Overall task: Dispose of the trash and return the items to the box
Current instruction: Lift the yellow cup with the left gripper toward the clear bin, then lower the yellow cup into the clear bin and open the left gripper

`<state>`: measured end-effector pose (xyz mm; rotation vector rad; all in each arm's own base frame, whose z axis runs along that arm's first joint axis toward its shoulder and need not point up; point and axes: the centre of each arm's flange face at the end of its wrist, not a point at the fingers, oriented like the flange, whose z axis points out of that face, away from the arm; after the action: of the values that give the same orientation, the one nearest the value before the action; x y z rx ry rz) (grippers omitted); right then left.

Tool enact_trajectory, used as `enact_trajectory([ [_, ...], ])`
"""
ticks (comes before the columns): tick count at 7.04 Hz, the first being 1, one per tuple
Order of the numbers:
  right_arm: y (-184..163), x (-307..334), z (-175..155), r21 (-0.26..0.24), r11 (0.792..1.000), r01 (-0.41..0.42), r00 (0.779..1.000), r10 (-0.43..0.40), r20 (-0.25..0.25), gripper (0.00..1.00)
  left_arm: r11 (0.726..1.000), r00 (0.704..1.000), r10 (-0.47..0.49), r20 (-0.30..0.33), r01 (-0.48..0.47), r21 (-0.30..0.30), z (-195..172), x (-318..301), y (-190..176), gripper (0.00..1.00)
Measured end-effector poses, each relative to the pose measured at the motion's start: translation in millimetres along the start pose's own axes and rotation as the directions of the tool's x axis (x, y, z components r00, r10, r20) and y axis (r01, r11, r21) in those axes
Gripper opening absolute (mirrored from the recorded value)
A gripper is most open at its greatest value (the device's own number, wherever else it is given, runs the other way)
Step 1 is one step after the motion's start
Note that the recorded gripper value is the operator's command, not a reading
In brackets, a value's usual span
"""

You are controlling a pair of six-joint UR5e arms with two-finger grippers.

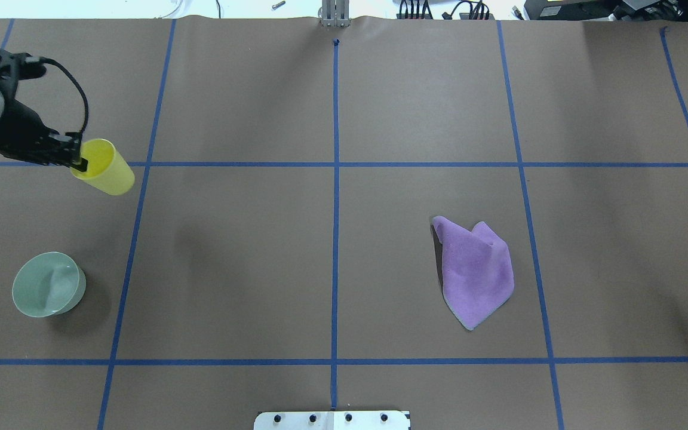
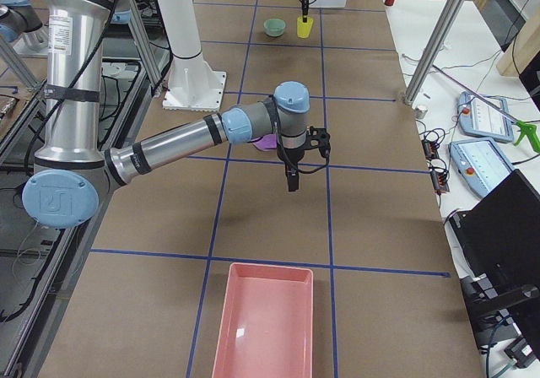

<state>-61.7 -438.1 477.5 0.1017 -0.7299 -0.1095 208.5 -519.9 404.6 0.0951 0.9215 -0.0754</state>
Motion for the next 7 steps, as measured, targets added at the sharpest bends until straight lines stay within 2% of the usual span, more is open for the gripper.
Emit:
enact_trajectory([
  [2,-1,-1,0,0.001,1.0,0.002,1.0,-0.002,0.0,1.0,0.999,0.995,-0.01,0.104,0.006,0.035,-62,-92,-41,0.0],
  [4,-1,-1,0,-0.001,1.0,0.002,1.0,-0.002,0.001,1.0,0.999,0.981,0.03,0.19,-0.034,0.017,-101,-235,-78,0.0],
  [5,-1,-1,1,-0.001,1.0,0.003,1.0,-0.003,0.001,1.0,0.998,0.976,0.068,0.207,-0.068,-0.011,-100,-304,-88,0.0],
  [7,-1,-1,2,0.0,1.0,0.005,1.0,-0.005,-0.007,1.0,0.989,0.966,0.147,0.211,-0.142,-0.036,-56,-421,-91,0.0],
])
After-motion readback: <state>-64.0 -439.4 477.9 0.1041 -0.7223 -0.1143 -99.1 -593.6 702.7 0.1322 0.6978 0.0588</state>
